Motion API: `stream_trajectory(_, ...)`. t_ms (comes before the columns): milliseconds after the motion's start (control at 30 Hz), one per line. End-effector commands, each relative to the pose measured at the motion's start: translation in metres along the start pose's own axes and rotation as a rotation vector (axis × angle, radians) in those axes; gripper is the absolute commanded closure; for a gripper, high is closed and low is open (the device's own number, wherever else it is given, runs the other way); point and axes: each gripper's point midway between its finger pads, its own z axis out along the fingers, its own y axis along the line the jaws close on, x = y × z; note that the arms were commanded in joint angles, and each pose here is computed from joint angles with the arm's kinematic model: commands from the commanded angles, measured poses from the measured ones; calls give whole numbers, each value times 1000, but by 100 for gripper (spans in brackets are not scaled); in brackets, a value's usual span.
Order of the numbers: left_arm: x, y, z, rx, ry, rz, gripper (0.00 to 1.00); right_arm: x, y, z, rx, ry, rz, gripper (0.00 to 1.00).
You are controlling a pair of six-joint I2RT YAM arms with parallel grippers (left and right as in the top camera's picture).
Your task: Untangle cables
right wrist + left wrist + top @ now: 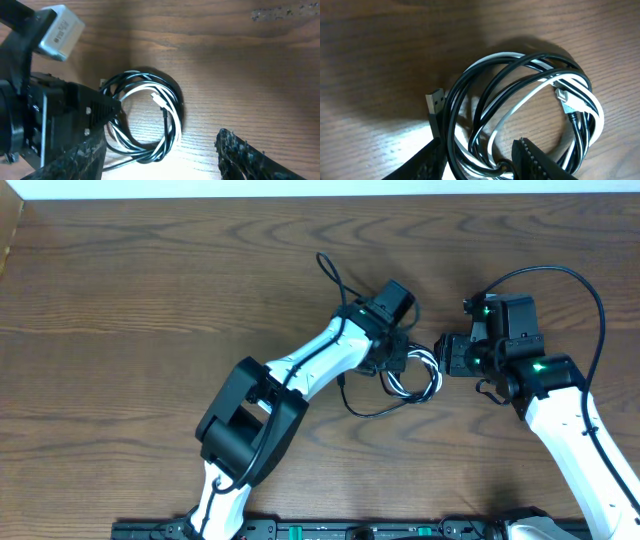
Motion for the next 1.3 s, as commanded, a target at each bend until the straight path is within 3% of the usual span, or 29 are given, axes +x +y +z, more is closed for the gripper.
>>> stream_trajectory(0, 10, 2, 12, -55, 3, 6, 57, -3, -1, -3, 1, -12, 16, 34)
stream_trajectory(167, 20, 0, 22, -83, 17, 28, 60, -3, -1, -3, 1, -11, 16, 34)
stream_trajectory(267, 24, -1, 25, -87, 27, 34, 67, -2, -1, -3, 1, -10, 16, 34)
stream_trajectory(333, 24, -1, 25, -88, 28, 36, 76, -2, -1, -3, 1, -10, 16, 34)
stream_trajectory(400, 24, -1, 25, -88, 27, 35, 92, -2, -1, -3, 1, -10, 16, 34)
stream_trajectory(600, 1, 6, -5, -50, -22, -13, 92, -2, -1, -3, 1, -9, 16, 34)
stream_trajectory(800, -46, 25, -103, 81, -173, -125, 92, -2, 12, -3, -75, -4, 14, 34)
stream_trajectory(933, -66, 40, -158, 226, -237, -191, 93, -14, 51, -10, -280, -39, 4, 39)
stream_trajectory(1267, -78, 42, -194, 509, -179, -325, 93, -31, 85, 20, -360, -36, 250, 43)
